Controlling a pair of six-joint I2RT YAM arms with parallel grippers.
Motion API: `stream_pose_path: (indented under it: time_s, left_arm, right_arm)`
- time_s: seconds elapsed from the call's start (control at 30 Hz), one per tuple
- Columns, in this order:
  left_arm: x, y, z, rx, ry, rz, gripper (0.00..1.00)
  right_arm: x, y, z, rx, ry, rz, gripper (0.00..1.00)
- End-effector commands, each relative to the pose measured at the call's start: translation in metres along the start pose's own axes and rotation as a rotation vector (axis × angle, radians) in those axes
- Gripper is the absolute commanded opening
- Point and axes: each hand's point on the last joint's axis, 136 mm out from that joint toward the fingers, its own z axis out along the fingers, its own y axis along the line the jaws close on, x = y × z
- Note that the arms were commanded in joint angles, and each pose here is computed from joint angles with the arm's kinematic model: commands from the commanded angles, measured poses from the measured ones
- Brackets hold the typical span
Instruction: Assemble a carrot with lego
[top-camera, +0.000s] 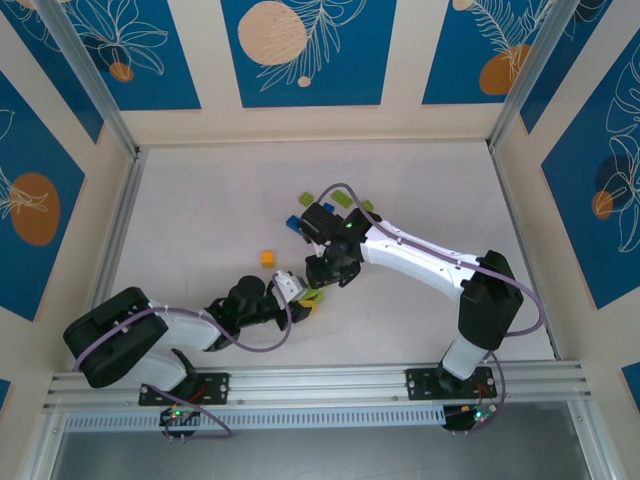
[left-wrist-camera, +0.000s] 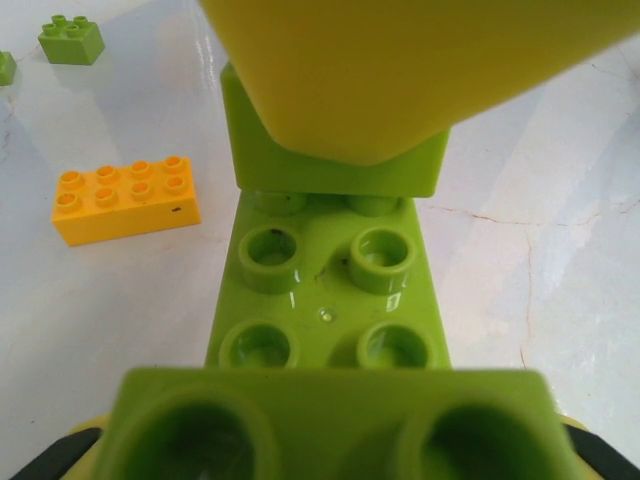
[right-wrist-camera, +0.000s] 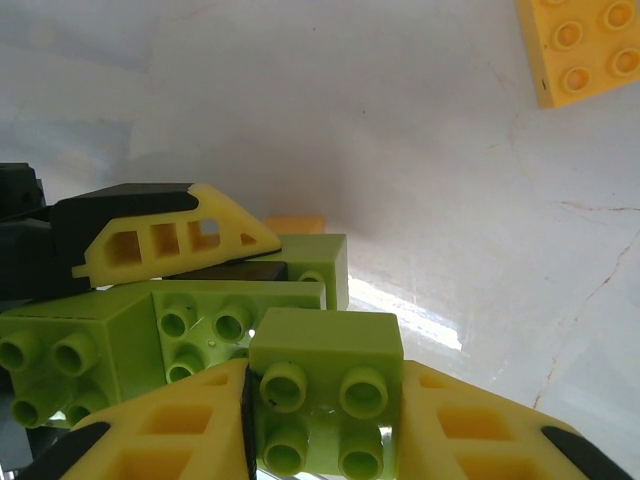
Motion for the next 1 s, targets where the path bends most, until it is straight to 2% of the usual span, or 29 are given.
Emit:
stream_pose_path:
  time_s: [0.0,0.33,0.63,0.87,0.97]
  left_arm:
    - [0.013,-0.001,0.002,0.003,0.053,-0.01,0.36]
    - [0.013,-0.002,0.003,0.004,0.053,-0.011,0.36]
    - [0.013,-0.001,0.003,0.003,0.053,-0.011,0.36]
    - [0.013,-0.002,0.003,0.004,0.054,-0.011,0.36]
    - [0.012,-0.001,0.003,0.003,0.055,-0.011,0.36]
  right_arm:
    - [0.021,-0.004,0.012,0.023,0.094,-0.001,0.34]
    - [0.026,0.007,0.023,-0.014,0.121,0.007,0.34]
    - [0.034,-0.006,0.029,0.068,0.164,0.008,0.34]
    - [0.036,-0.001,0.031,0.049,0.165,0.004,0.34]
    - [0.031,0.007,0.025,0.009,0.14,-0.006,0.39]
